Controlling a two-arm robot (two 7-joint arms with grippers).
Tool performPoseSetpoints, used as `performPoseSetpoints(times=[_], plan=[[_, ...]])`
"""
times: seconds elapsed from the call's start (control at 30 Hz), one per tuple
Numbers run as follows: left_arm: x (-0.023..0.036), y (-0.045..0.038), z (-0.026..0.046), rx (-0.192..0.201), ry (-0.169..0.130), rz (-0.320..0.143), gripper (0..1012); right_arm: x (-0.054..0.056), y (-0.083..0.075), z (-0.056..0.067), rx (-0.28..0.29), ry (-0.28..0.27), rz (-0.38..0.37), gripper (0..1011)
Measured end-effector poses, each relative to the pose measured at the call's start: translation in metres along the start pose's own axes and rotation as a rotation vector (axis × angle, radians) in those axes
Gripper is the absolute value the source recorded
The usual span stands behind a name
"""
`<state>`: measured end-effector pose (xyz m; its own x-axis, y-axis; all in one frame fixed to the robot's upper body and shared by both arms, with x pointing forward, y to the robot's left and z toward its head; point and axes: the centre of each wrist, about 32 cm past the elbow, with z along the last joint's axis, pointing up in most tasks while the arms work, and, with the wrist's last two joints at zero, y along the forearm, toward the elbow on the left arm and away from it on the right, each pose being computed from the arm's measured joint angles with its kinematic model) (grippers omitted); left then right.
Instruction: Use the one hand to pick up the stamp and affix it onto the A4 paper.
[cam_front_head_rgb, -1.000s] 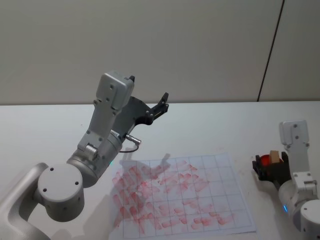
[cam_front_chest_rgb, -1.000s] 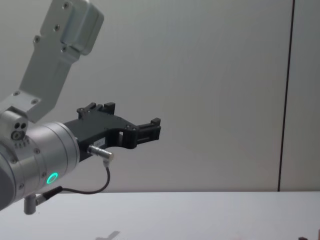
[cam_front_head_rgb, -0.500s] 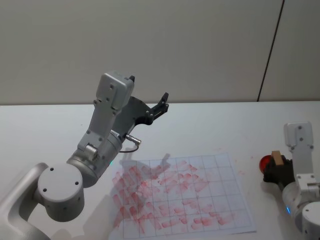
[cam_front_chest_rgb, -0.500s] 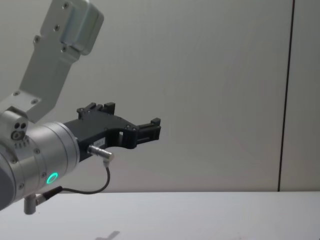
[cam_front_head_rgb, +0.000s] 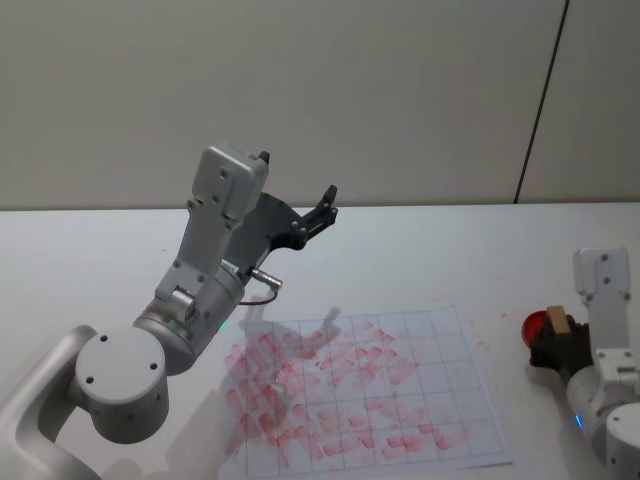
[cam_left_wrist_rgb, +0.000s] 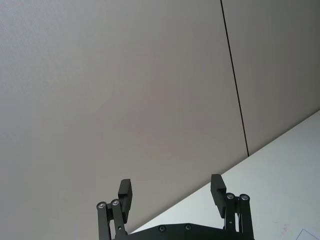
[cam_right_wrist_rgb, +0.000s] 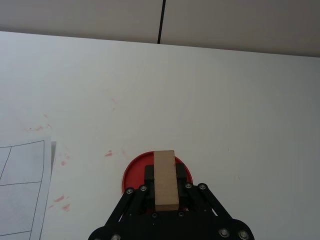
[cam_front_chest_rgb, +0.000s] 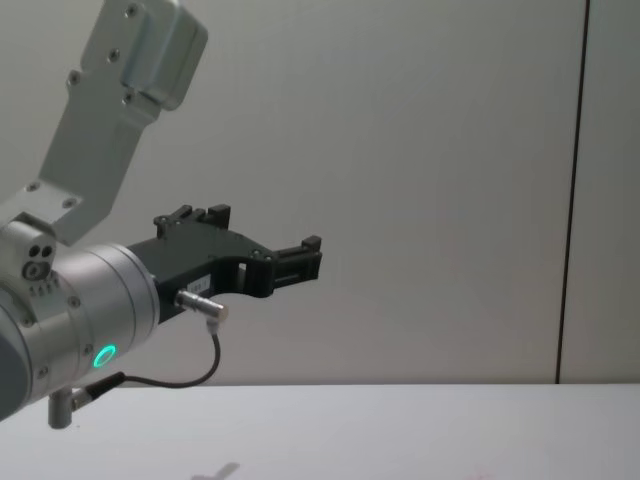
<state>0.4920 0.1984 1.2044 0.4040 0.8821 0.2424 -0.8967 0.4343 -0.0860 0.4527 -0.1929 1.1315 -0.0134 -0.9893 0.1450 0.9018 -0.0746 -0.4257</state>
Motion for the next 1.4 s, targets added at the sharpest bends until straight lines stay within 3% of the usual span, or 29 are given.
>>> performPoseSetpoints(times=[0.47, 0.8, 1.13, 1.4], plan=[[0.0000, 0.0000, 0.0000, 0.000, 0.000, 0.000, 1001, 0.006, 0.011, 0.001, -0.034, 0.058, 0.010, 219], [0.0000, 0.0000, 0.0000, 0.000, 0.000, 0.000, 1001, 0.008, 0.011, 0.006, -0.022, 0.076, 0.024, 220], [0.0000, 0.0000, 0.0000, 0.000, 0.000, 0.000, 1001, 0.008, -0.004, 0.035, 0.059, 0.073, 0.059, 220], [0.0000, 0.0000, 0.0000, 0.000, 0.000, 0.000, 1001, 0.005, -0.013, 0.051, 0.086, 0.053, 0.103, 220]])
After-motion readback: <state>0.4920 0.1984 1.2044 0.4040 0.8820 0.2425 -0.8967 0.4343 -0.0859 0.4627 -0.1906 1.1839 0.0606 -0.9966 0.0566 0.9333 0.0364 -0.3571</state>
